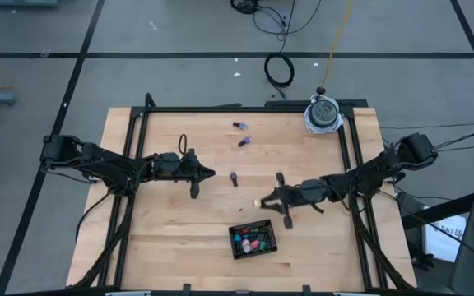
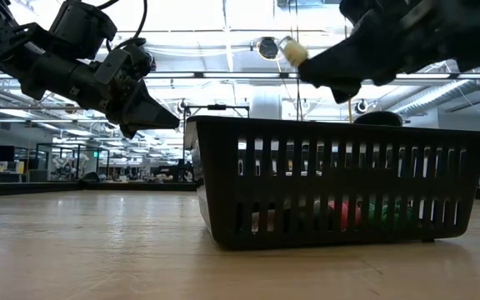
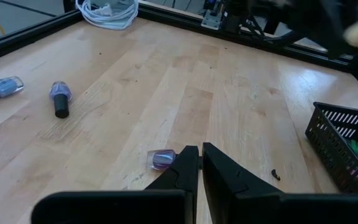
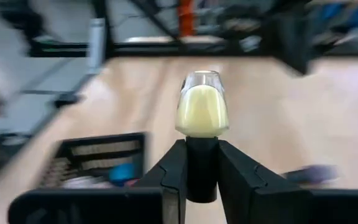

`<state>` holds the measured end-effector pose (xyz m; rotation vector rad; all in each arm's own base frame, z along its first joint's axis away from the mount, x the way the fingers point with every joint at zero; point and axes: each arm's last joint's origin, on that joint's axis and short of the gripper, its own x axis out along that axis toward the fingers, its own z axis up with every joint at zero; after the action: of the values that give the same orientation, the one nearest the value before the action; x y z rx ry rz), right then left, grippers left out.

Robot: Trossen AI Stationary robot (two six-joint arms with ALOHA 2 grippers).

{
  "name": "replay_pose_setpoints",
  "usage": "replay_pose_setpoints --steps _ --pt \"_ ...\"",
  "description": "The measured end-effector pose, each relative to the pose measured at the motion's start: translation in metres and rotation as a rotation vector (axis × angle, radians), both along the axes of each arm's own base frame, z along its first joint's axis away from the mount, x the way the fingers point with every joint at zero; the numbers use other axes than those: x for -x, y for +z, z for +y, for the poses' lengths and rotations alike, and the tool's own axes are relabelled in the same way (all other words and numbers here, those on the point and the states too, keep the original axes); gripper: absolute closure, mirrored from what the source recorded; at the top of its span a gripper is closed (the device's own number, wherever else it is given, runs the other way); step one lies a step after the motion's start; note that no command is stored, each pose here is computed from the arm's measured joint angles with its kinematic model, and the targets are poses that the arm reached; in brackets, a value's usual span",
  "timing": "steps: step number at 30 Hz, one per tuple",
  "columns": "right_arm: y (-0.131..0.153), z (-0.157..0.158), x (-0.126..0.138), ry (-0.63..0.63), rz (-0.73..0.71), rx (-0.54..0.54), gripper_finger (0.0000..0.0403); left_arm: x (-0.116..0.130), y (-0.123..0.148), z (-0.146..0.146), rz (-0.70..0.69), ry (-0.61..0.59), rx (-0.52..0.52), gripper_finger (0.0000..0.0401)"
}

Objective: Pick & Place Nail Polish
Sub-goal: Put the yellow nail polish bottle into the black bin

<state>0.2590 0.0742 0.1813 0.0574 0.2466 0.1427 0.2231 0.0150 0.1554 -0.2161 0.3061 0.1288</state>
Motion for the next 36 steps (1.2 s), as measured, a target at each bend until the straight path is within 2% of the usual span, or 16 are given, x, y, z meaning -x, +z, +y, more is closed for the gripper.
replay_pose_setpoints --steps 4,8,10,13,17,20,23,26,30,32,34,36 --pt "0.004 -0.004 0.002 -0.093 -0.107 0.148 0.0354 0.000 0.000 0.000 0.000 0.000 0.000 0.0382" --pt "0.019 -0.002 0.005 -0.106 -0.301 0.213 0.0354 0.000 0.000 0.000 -0.004 0.000 0.000 0.0382" --pt "0.021 -0.002 0.006 -0.133 -0.323 0.228 0.0354 0.000 0.001 0.000 -0.008 0.000 0.000 0.0382" --pt "0.013 -0.007 0.005 -0.141 -0.242 0.174 0.0354 0.000 0.001 0.000 -0.007 0.000 0.000 0.0382" --pt "-0.003 -0.013 0.004 -0.070 -0.068 0.014 0.0354 0.000 0.001 0.000 -0.007 0.000 0.000 0.0382" --pt "-0.008 -0.012 0.005 0.070 0.009 -0.107 0.0354 0.000 0.001 0.000 -0.007 0.000 0.000 0.0382" --pt "-0.004 -0.009 0.006 0.260 0.001 -0.197 0.0354 0.000 0.001 0.000 -0.007 0.000 0.000 0.0382" --pt "0.007 -0.005 0.006 0.387 -0.107 -0.218 0.0354 0.000 0.001 0.000 -0.007 0.000 0.000 0.0382" --pt "0.020 -0.003 0.007 0.416 -0.256 -0.198 0.0354 0.000 0.001 0.000 -0.007 0.000 0.000 0.0382" --pt "0.017 -0.003 0.006 0.415 -0.221 -0.200 0.0354 0.000 0.001 0.000 -0.007 0.000 0.000 0.0382" --pt "0.008 -0.003 0.006 0.397 -0.125 -0.197 0.0354 0.000 0.001 0.000 -0.007 0.000 0.000 0.0382" --pt "-0.002 -0.005 0.006 0.314 -0.027 -0.191 0.0354 0.000 0.001 0.000 -0.007 0.000 0.000 0.0382"
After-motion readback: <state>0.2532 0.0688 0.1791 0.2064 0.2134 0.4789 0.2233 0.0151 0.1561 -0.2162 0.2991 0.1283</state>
